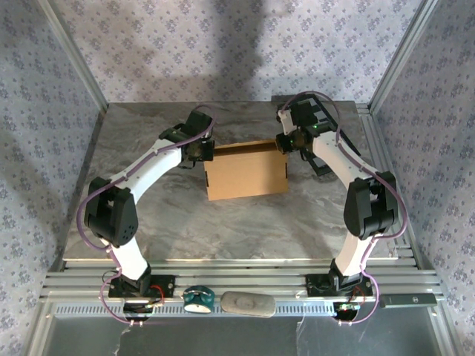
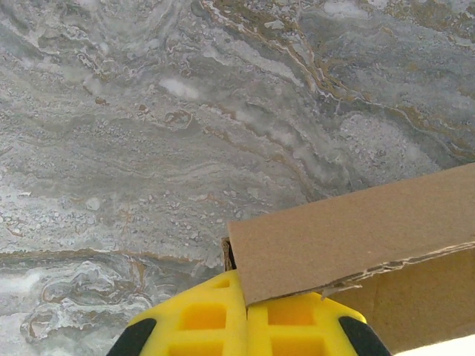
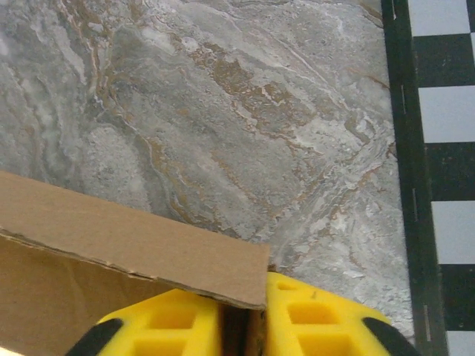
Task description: Fold the paper box
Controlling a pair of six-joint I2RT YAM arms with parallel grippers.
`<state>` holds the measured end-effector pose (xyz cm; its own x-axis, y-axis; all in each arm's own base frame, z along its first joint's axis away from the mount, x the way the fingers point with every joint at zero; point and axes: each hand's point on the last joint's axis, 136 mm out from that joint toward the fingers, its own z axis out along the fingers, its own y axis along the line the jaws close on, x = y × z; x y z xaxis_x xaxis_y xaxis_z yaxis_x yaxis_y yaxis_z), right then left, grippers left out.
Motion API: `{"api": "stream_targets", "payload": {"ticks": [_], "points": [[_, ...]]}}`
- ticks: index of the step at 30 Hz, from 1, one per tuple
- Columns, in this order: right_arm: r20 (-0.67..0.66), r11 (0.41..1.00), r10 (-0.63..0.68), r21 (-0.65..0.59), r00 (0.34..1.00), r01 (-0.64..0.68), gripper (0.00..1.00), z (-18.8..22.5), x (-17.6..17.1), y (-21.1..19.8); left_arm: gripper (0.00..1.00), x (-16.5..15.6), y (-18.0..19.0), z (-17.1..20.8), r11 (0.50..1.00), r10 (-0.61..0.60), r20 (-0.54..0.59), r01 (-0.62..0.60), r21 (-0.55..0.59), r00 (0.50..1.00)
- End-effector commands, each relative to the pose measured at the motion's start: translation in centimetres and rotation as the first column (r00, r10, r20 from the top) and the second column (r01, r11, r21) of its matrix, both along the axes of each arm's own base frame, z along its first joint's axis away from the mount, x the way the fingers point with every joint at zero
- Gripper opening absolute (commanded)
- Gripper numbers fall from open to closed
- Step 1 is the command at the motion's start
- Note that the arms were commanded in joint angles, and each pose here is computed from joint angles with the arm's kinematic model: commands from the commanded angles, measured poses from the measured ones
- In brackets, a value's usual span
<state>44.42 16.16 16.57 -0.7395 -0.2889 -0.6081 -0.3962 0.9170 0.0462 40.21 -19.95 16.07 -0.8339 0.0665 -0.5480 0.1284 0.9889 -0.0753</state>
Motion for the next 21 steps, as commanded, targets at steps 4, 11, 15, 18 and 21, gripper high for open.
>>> {"api": "stream_targets", "payload": {"ticks": [4,11,15,18,21], "points": [[0.04,0.988,0.104,0.113,0.994,-0.108,0.32,3.9,-2.2,3.6,0.0,-0.9,-2.0,-0.6,0.998,-0.062,-0.007,0.061,-0.032,0.998],[0.053,0.981,0.09,0.166,0.995,-0.098,0.45,5.8,-3.2,3.8,0.0,-0.9,-2.0,-0.4,0.998,-0.066,0.005,0.066,-0.018,0.998],[0.05,0.979,0.074,0.187,0.996,-0.082,0.48,6.2,-3.5,3.6,0.0,-0.9,-2.1,-0.1,0.998,-0.065,0.017,0.065,-0.013,0.998],[0.04,0.978,0.067,0.197,0.997,-0.074,0.48,6.2,-3.5,3.6,0.0,-0.8,-2.0,0.0,0.998,-0.061,0.023,0.061,-0.008,0.998],[0.034,0.976,0.063,0.205,0.997,-0.068,0.43,6.2,-3.4,3.6,0.0,-0.9,-2.0,0.2,0.998,-0.062,0.03,0.062,-0.004,0.998]]}}
